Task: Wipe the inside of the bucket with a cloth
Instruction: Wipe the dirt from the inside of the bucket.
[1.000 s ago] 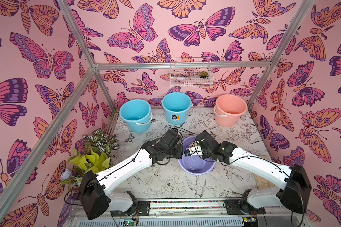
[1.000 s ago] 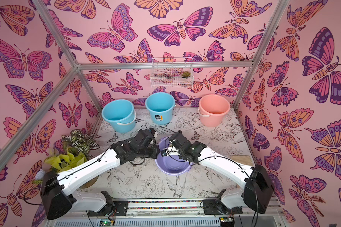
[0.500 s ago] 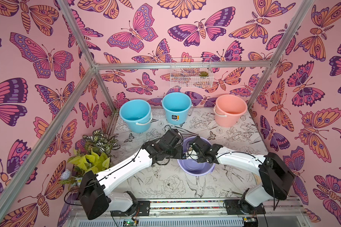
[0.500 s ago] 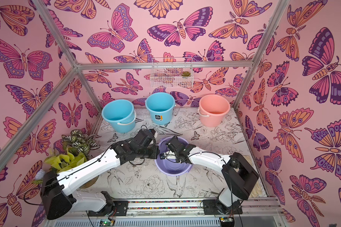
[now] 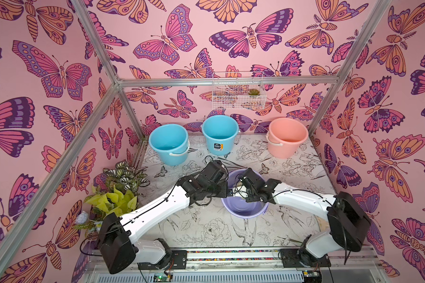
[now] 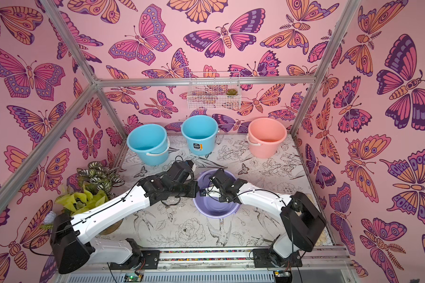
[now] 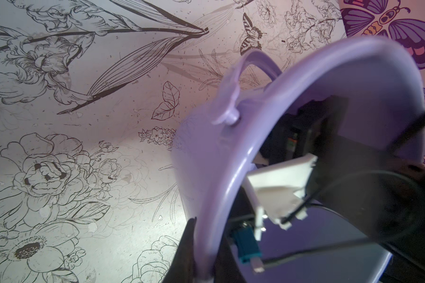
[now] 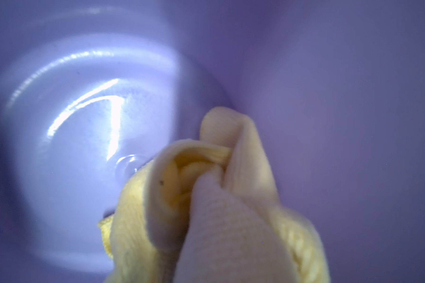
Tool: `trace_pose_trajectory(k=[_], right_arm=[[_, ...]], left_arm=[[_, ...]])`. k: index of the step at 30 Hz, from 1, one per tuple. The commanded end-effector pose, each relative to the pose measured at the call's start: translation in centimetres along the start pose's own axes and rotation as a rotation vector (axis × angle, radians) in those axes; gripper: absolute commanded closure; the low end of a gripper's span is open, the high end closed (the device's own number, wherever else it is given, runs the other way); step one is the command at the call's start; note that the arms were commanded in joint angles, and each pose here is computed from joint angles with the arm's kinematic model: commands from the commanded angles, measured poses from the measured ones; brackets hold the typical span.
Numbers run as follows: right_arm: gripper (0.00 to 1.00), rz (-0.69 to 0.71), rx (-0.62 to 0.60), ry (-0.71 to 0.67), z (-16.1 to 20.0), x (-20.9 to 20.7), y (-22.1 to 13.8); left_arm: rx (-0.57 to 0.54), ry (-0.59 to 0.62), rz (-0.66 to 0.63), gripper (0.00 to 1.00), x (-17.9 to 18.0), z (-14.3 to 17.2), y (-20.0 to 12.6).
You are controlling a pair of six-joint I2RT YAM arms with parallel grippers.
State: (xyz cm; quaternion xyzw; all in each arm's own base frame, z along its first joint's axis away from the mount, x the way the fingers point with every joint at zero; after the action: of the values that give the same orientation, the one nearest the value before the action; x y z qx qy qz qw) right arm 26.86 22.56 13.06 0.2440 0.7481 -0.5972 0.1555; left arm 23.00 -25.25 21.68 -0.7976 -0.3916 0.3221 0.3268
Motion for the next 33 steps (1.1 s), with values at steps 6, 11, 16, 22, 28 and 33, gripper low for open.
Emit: trace_pose_trajectory(k=[6, 11, 16, 22, 28, 33], right_arm=[[1.0, -0.008, -0.058, 0.226, 0.1, -2.7, -7.2], [1.0, -0.039, -0.053, 0.359, 0.2, -3.5, -10.6], [1.0, -0.122, -0.038, 0.527, 0.2, -2.9, -12.7], [1.0, -0.26, 0.085, 0.729, 0.5, -1.2, -13.9], [1.0, -0.318, 0.235, 0.813, 0.5, 0.8, -13.6], [1.0, -0.326, 0.321, 0.863, 0.3, 1.7, -12.5]], left_arm=[[0.009, 0.002, -0.018, 1.0, 0.1, 0.2, 0.0], [0.012, 0.0, -0.019, 1.0, 0.2, 0.2, 0.1], [0.014, 0.0, -0.021, 1.0, 0.2, 0.3, 0.1], [0.005, -0.001, -0.023, 1.0, 0.3, 0.3, -0.1], [0.007, -0.001, -0.018, 1.0, 0.1, 0.2, -0.1], [0.008, -0.006, -0.017, 1.0, 0.1, 0.2, -0.1]])
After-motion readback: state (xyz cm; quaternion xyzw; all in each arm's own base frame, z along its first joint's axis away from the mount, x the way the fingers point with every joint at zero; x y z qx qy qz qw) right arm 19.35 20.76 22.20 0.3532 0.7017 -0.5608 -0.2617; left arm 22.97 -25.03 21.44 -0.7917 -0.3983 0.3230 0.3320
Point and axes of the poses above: each gripper's point midway between its finger pads, its own y axis out along the fingers, its own x axis along the line the jaws close on, z = x × y, the point moved 4 cm from there along -y, back along the fingers, and after that the axes turned 13 degrees about y, right-handed, at the moved point
